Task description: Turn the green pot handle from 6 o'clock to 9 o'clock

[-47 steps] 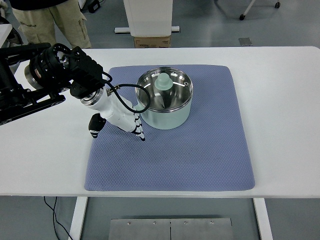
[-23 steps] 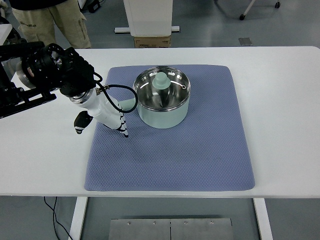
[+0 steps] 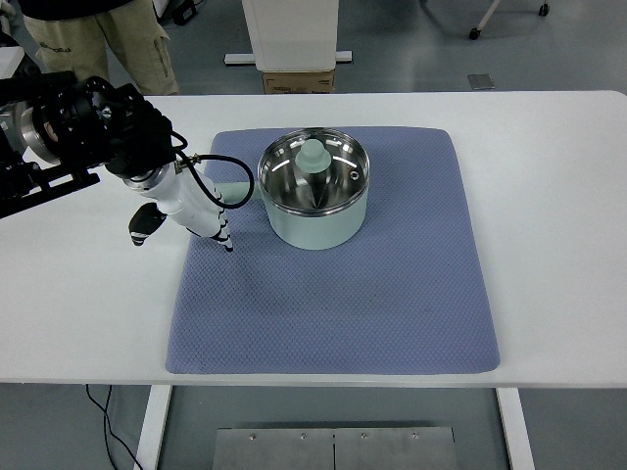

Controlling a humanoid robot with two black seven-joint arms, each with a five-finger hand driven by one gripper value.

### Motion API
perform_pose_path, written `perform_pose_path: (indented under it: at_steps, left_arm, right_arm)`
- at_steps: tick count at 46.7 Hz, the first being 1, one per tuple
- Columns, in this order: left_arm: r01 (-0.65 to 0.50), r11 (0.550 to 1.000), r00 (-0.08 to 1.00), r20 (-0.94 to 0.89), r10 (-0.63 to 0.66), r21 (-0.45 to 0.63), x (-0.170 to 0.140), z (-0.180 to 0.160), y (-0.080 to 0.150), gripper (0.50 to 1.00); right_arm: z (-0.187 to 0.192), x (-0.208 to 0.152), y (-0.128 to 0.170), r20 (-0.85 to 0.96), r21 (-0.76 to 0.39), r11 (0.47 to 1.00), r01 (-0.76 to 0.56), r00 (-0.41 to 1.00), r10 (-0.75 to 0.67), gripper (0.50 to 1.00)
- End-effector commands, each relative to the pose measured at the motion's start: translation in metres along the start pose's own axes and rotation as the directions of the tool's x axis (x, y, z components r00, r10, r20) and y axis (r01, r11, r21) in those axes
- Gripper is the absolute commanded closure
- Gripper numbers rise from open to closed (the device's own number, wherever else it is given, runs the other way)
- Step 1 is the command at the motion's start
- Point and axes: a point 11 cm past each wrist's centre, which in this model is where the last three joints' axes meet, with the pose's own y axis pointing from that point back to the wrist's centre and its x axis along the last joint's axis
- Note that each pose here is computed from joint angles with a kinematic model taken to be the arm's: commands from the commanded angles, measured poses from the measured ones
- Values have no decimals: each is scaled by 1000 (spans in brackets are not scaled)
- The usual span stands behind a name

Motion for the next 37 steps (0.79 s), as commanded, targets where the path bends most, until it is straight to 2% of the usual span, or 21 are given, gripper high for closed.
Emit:
perform_pose_path:
  at_steps: [1, 17, 29, 37]
  left_arm:
    - [12, 1000, 1000, 1, -12, 14, -7, -5, -2, 500]
    - [-9, 1000, 1000, 19, 9, -1, -8, -2, -5, 500]
    - [-113, 986, 994, -19, 111, -126, 14, 31, 0, 500]
    - [-247, 939, 968, -112, 226, -240, 41, 57, 12, 500]
  right_arm:
    - [0, 0, 0, 0, 0, 1000, 0, 1000, 0, 500]
    - [0, 0, 0, 0, 0, 1000, 0, 1000, 0, 500]
    - [0, 0, 0, 0, 0, 1000, 0, 1000, 0, 500]
    - [0, 0, 0, 0, 0, 1000, 0, 1000, 0, 500]
